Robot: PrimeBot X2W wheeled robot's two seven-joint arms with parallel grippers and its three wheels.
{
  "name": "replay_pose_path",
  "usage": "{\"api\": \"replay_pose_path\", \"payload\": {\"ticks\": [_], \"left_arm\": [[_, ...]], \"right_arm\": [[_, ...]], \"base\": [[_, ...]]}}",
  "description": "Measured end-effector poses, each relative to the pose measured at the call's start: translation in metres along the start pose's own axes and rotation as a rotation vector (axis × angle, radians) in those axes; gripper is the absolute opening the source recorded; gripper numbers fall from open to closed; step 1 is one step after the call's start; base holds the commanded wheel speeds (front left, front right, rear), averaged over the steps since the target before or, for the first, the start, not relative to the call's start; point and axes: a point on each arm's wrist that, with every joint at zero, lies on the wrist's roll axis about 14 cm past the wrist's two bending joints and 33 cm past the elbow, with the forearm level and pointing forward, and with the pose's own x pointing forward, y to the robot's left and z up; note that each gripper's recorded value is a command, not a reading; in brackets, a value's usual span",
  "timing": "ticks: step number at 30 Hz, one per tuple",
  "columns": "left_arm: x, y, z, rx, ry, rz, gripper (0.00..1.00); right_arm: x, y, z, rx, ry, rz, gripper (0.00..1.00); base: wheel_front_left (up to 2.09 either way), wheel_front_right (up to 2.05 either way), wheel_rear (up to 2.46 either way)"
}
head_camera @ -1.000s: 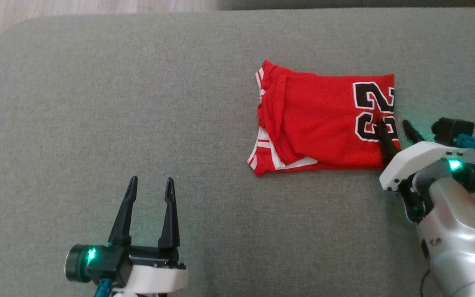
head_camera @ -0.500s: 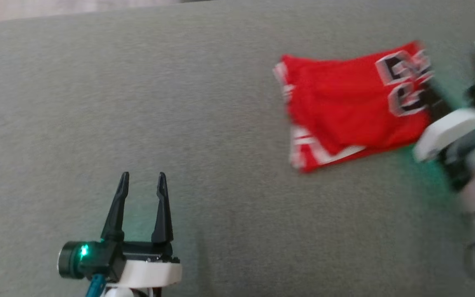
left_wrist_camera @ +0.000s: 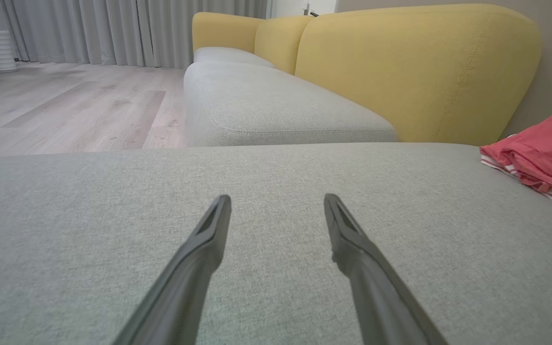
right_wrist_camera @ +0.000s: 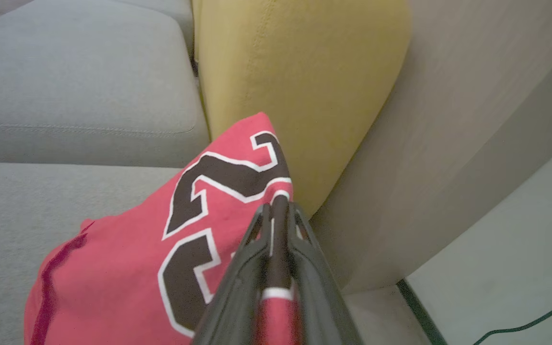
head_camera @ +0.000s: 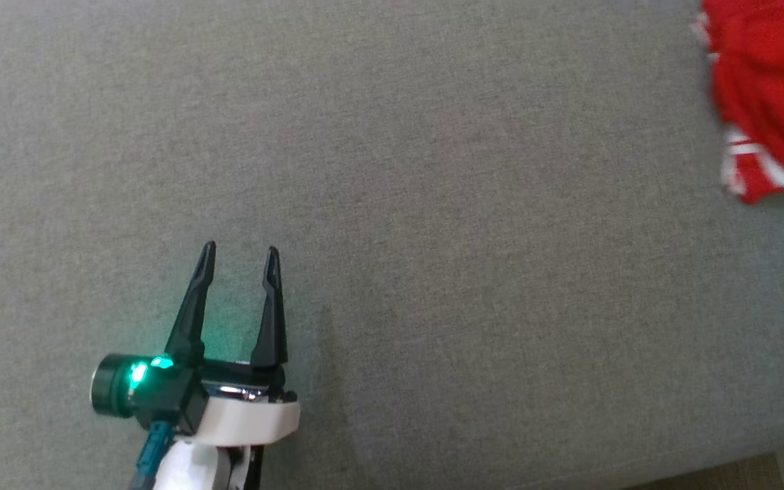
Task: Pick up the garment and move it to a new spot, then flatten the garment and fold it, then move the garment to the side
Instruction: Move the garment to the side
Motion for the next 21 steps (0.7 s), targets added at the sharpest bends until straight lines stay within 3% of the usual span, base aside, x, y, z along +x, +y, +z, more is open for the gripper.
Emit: {"api": "replay_pose_path", "payload": {"ticks": [4, 8, 14, 21], "left_arm": [[0.004, 0.002, 0.006, -0.001, -0.019, 0.0, 1.0], [-0.001, 0.007, 0.021, -0.024, -0.057, 0.028, 1.0], [-0.021, 0.013, 0.049, -0.07, -0.125, 0.07, 1.0], [-0.074, 0.029, 0.062, -0.048, -0.159, 0.172, 1.0]], "right_arm": [[0.001, -0.02, 0.012, -0.031, -0.038, -0.059, 1.0], [-0.004, 0.006, 0.007, 0.011, -0.049, -0.026, 1.0], [-0.047, 0.12, -0.034, 0.148, -0.02, 0.189, 1.0], [-0.149, 0.256, -0.028, 0.343, -0.121, 0.525, 1.0]], "base": [[0.0, 0.0, 0.0], [0.0, 0.0, 0.0], [0.0, 0.0, 0.0], [0.0, 0.0, 0.0]]}}
